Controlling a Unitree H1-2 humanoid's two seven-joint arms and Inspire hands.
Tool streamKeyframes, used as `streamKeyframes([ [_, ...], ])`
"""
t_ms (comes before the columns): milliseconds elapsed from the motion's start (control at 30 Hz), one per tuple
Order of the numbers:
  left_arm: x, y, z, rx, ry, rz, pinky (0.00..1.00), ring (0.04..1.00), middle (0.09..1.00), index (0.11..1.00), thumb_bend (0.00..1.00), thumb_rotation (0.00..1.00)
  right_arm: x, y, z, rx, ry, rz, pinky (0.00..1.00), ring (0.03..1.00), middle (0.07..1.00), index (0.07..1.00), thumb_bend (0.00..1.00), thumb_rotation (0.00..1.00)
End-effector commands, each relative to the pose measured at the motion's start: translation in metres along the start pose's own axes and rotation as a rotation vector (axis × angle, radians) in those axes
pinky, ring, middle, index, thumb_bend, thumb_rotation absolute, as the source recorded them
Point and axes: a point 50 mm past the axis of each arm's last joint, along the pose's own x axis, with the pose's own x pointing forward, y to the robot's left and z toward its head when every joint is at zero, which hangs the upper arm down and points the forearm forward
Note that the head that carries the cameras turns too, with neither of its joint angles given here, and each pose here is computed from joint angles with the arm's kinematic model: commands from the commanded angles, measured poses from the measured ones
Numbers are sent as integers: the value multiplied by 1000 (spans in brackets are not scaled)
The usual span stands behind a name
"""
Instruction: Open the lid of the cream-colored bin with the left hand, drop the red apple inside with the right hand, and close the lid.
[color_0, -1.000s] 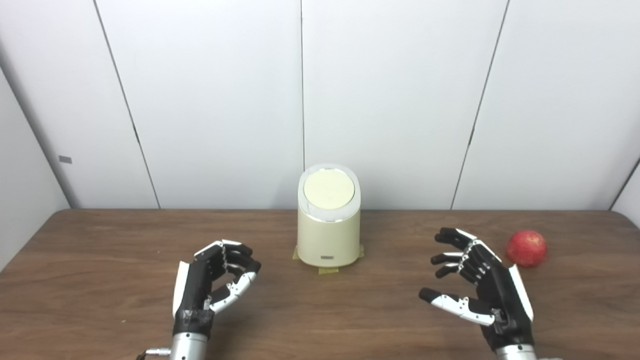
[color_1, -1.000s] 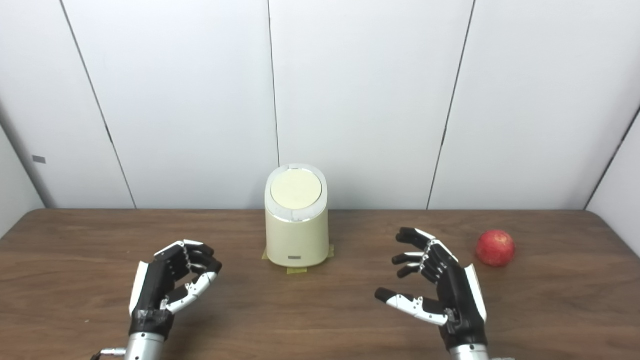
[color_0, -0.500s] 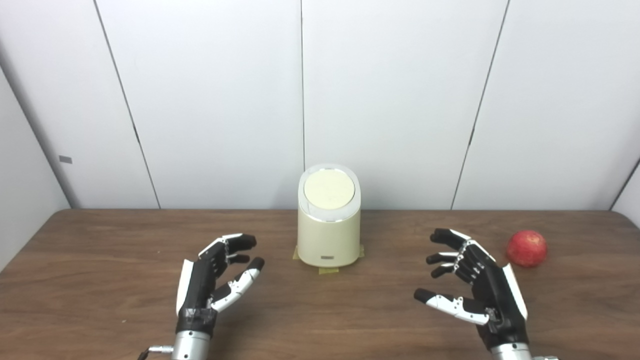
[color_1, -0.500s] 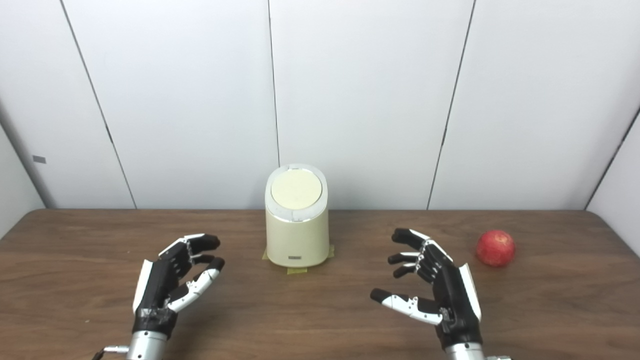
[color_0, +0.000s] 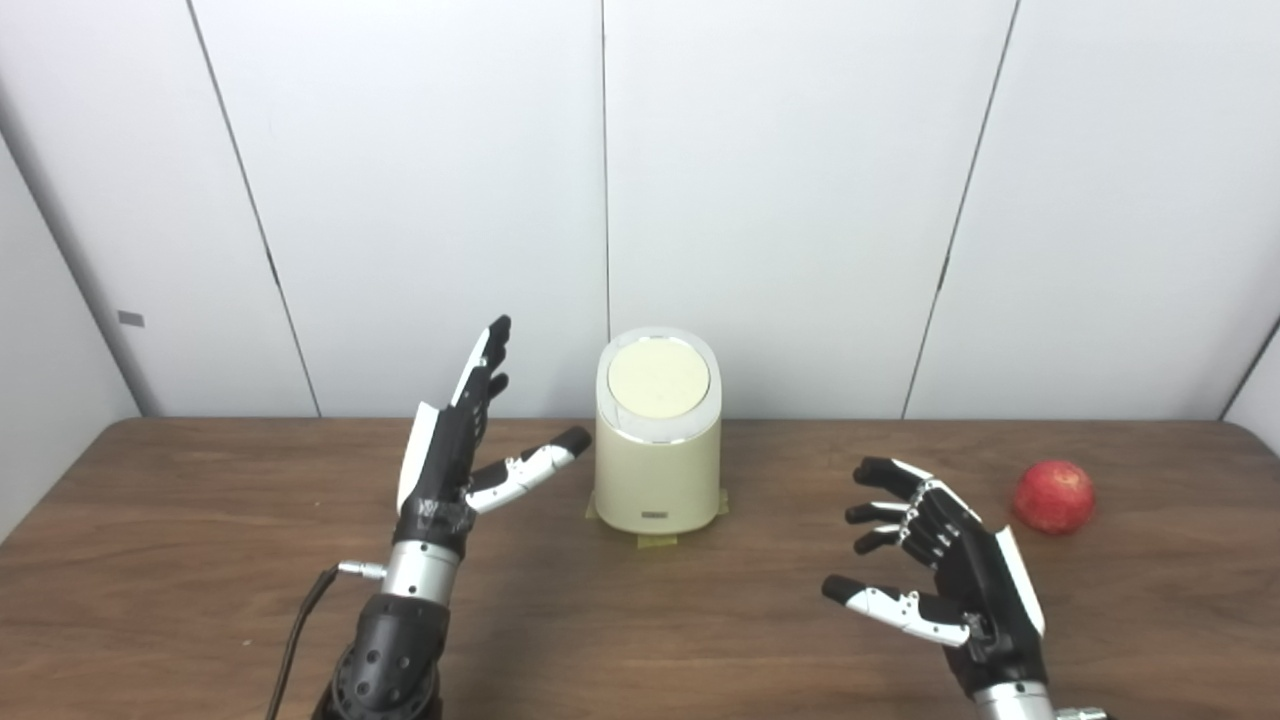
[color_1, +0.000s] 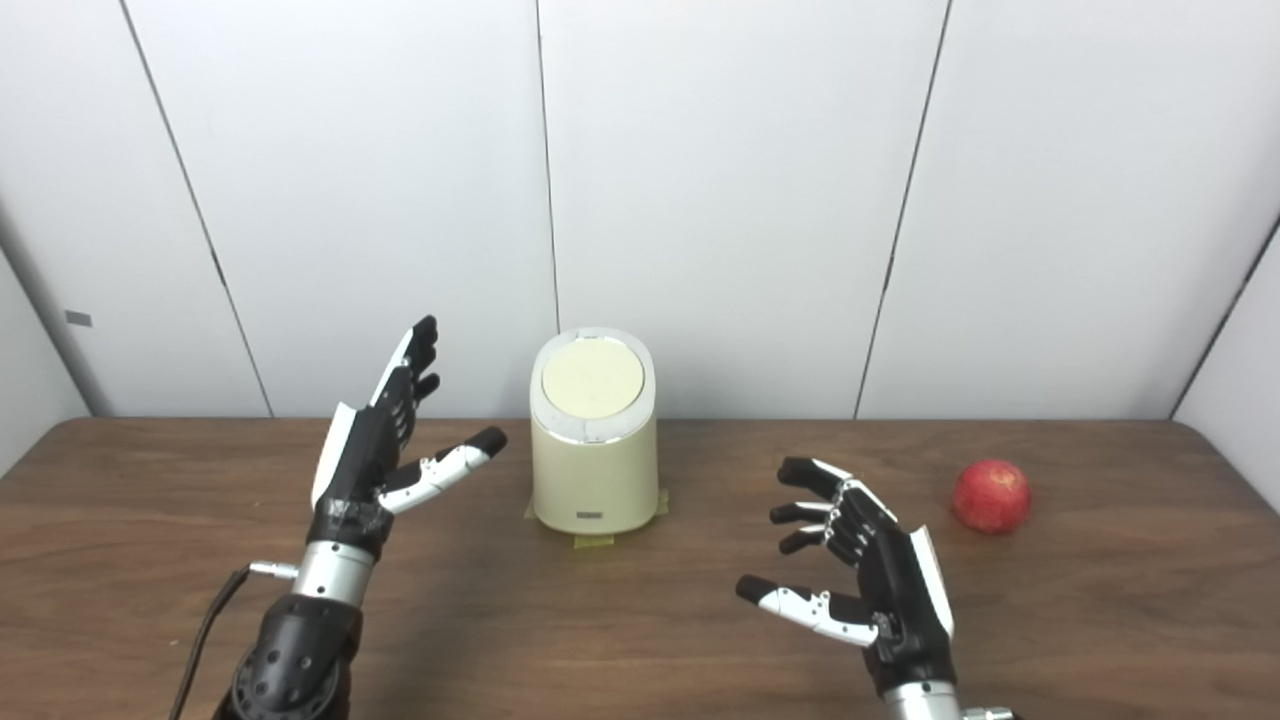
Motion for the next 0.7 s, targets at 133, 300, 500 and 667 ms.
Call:
streamKeyframes([
  [133, 54, -8, 35, 60, -72, -49, 993, 1000, 1000, 1000, 910, 340, 16, -1, 16, 9, -104, 12, 465, 608, 755, 719, 737, 78],
  [300, 82, -24, 43, 88, -47, -70, 995, 1000, 1000, 1000, 937, 325, 15, -1, 16, -4, -100, 4, 458, 600, 752, 716, 736, 74],
  [500, 110, -45, 48, 176, -26, -40, 993, 1000, 1000, 1000, 991, 335, 13, -2, 18, -15, -102, -5, 452, 590, 748, 710, 734, 84],
  [667, 127, -47, 43, 265, 12, -27, 960, 1000, 1000, 1000, 997, 324, 12, 0, 19, -9, -106, -7, 458, 596, 747, 703, 736, 91],
])
